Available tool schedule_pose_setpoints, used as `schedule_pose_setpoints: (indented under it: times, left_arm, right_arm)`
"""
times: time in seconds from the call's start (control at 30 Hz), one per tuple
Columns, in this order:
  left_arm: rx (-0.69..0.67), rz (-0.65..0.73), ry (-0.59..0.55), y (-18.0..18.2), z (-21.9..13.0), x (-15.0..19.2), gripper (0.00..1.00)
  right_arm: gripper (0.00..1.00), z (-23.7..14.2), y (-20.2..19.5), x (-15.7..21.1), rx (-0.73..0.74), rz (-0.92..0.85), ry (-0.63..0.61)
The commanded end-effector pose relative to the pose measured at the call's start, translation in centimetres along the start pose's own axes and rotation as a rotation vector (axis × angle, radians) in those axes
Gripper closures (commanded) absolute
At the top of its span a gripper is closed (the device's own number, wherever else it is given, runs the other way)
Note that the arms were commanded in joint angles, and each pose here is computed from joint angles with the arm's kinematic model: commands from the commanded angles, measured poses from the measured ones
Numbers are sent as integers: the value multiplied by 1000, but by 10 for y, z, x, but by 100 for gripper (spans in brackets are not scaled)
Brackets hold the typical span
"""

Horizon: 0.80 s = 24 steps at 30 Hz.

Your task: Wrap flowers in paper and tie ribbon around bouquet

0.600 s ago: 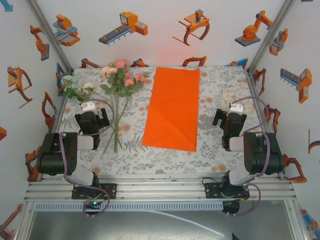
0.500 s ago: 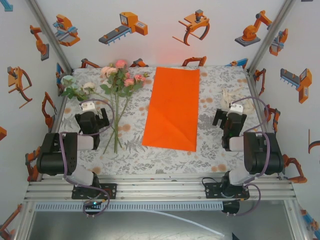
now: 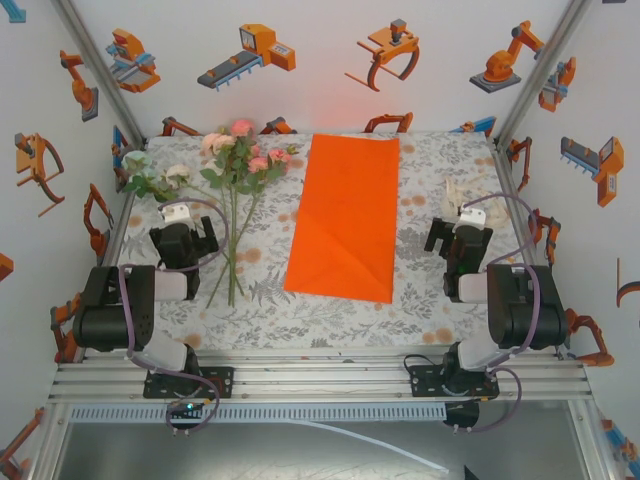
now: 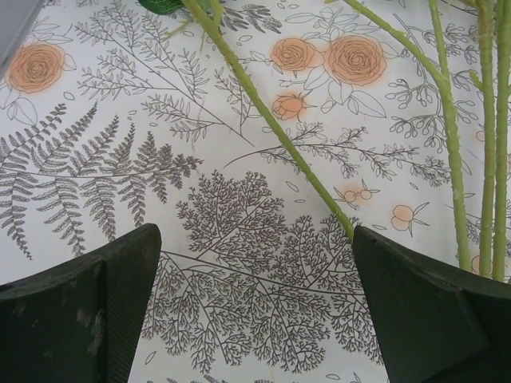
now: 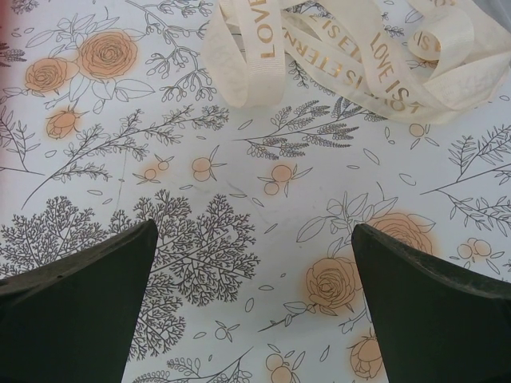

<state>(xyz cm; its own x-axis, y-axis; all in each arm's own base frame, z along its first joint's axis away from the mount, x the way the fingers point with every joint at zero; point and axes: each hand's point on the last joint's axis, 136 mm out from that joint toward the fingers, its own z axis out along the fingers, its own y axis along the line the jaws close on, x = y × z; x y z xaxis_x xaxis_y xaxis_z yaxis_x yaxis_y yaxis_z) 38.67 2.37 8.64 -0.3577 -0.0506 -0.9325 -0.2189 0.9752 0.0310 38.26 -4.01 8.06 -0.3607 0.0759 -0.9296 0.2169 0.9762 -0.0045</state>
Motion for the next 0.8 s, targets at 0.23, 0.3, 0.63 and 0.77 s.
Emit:
schedule_pose_setpoints:
  times: [0.23, 0.3, 0.63, 0.77]
  left_arm:
    - [-124, -52, -66, 26, -48, -51, 3]
    - [-143, -151, -35, 32, -70, -72, 3]
    - [515, -282, 339, -160, -128, -109, 5]
    - [571, -113, 445, -227, -119, -80, 10]
  right_arm:
    - [2, -41, -13, -56, 48, 95, -29]
    - [2, -60, -16, -63, 61, 207, 47]
    - [1, -60, 7, -62, -113, 373, 433]
    - [6, -41, 53, -52, -366, 435, 559]
